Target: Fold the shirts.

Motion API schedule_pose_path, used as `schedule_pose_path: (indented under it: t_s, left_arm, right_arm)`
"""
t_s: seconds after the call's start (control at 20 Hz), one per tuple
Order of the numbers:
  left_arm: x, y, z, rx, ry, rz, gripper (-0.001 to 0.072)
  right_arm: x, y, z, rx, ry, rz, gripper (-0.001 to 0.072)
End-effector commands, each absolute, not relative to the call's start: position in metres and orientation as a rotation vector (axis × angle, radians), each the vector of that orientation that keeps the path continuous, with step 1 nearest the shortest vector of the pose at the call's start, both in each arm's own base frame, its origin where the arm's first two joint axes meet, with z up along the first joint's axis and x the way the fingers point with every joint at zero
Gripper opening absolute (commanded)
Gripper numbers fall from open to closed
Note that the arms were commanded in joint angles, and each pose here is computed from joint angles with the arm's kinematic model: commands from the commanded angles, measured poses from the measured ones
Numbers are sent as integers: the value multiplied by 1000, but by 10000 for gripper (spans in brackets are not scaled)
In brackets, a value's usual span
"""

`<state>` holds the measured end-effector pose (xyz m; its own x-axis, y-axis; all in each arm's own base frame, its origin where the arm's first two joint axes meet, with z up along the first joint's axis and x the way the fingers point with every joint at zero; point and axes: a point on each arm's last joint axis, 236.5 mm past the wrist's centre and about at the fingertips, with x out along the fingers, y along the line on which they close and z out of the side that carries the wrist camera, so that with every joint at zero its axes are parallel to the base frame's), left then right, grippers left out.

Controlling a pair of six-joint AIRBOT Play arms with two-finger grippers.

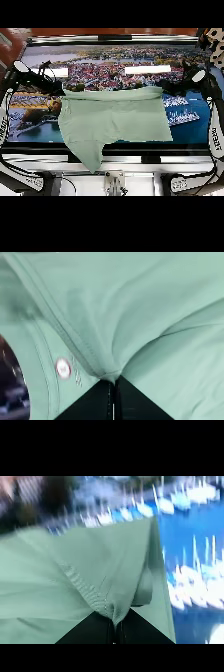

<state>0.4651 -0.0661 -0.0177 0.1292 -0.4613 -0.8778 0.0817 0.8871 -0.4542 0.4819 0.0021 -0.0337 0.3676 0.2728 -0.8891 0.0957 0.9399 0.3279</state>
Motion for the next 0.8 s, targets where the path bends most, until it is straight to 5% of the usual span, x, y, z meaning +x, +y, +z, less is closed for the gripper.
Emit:
schedule_pose_path:
  t_s: [0.0, 0.5, 0.6, 0.65, 0.75]
  left_arm:
    - [419, -61, -35, -352, 1626, -368, 33]
    - [404, -65, -53, -390, 1713, -339, 43]
    - [404, -64, -48, -396, 1710, -340, 389]
    - [403, -63, -44, -400, 1708, -341, 511]
    - [397, -58, -26, -403, 1700, -340, 543]
  right_arm:
    - [432, -7, -59, 346, 1436, 59, 58]
    - [442, -7, -68, 419, 1416, -1, 97]
    - [441, 1, -62, 434, 1415, 40, 504]
    - [437, 4, -57, 412, 1423, 70, 535]
    - [423, 1, -39, 356, 1443, 106, 535]
